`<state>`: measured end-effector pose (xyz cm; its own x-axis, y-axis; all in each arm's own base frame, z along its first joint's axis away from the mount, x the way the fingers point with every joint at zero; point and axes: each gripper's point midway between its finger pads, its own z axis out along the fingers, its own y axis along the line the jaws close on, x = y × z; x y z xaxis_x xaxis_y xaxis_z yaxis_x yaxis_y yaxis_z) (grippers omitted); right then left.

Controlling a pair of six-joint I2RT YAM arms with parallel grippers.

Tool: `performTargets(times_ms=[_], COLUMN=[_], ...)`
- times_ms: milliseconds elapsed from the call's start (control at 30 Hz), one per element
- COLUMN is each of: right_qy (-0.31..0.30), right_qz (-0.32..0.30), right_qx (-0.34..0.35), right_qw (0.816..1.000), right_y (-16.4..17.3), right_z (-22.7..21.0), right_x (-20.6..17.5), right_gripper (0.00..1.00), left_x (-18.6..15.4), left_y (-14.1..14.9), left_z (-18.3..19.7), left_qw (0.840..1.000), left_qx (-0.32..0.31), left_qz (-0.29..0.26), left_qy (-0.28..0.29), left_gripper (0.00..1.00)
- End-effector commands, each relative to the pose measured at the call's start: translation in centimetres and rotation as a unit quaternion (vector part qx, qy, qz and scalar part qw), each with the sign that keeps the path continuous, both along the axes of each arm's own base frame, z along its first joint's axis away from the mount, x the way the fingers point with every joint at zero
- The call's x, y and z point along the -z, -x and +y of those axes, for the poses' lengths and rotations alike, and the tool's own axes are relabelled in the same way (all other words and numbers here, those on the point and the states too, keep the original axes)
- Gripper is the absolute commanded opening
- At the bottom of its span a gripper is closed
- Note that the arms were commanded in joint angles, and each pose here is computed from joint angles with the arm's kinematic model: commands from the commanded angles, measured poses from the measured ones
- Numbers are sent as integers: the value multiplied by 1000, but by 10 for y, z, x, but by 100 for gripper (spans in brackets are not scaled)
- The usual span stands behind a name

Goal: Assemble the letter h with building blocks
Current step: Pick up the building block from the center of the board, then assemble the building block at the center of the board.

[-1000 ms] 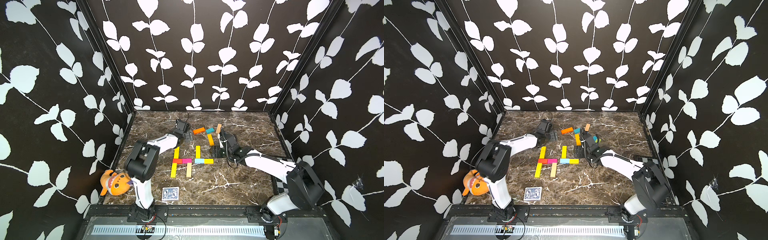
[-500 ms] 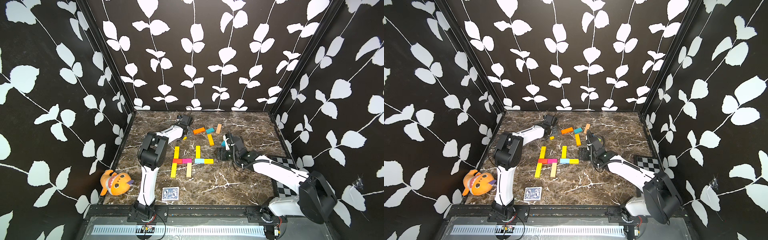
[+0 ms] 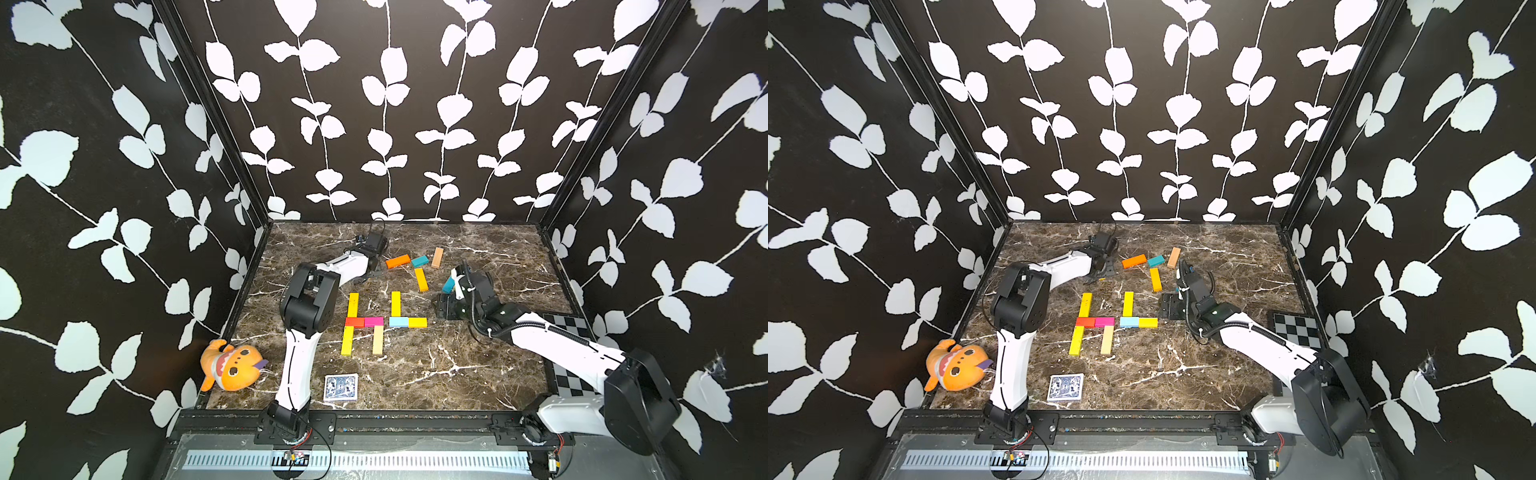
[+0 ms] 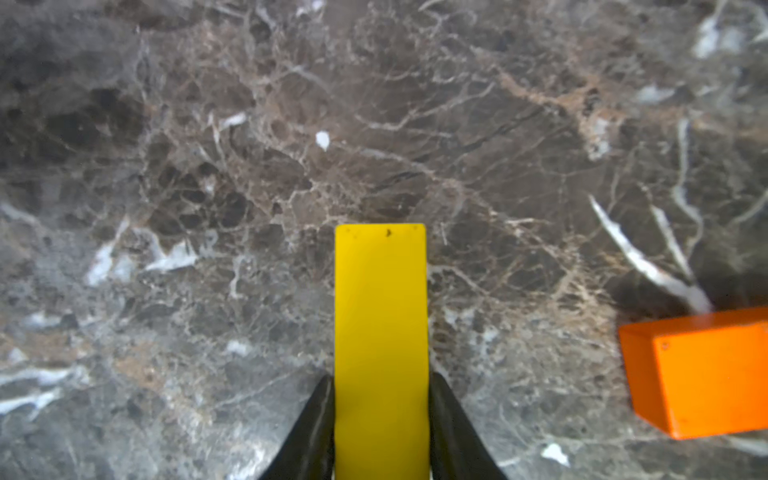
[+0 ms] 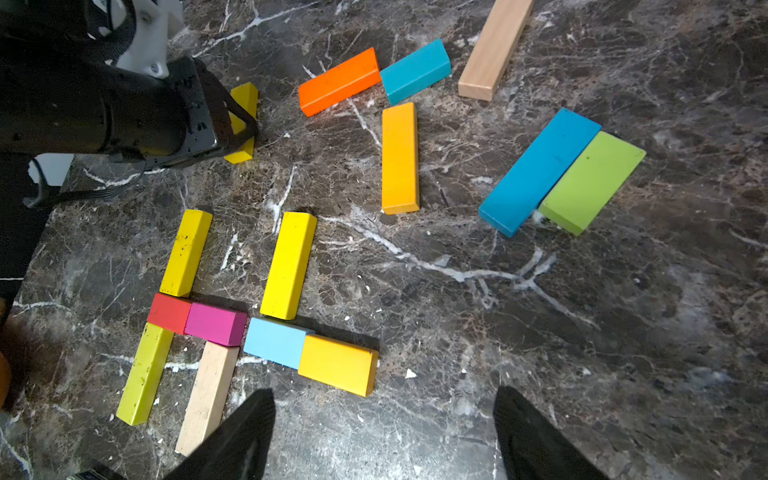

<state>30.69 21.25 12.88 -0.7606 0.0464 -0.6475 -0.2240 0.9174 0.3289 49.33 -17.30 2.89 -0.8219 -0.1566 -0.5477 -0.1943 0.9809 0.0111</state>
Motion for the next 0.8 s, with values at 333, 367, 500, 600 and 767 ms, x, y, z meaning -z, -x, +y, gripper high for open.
performTargets(times_ms=[333,367,500,600,767], right_qy=[-2,-2,-2,-2,0], right_qz=[-7,-6,-4,1,10], right_qx=[47,49,52,53,56], right_qw=[999,999,999,999,998], right_y=[-10,-11,-11,-11,-13], right_z=[-21,-22,-24,-24,-25], right_x=[7,8,10,13,21], right_gripper=[82,82,82,82,82], left_x=[-86,-91,-97,-95,-81], left_y=[65,79,137,181,241], left_z=[-37,-40,-44,-46,-62], left_qw=[992,991,986,984,976], left_qx=[99,111,140,158,199], left_qz=[-66,-67,-59,-45,5], left_qy=[45,46,62,74,84], left_gripper=[27,26,26,26,26])
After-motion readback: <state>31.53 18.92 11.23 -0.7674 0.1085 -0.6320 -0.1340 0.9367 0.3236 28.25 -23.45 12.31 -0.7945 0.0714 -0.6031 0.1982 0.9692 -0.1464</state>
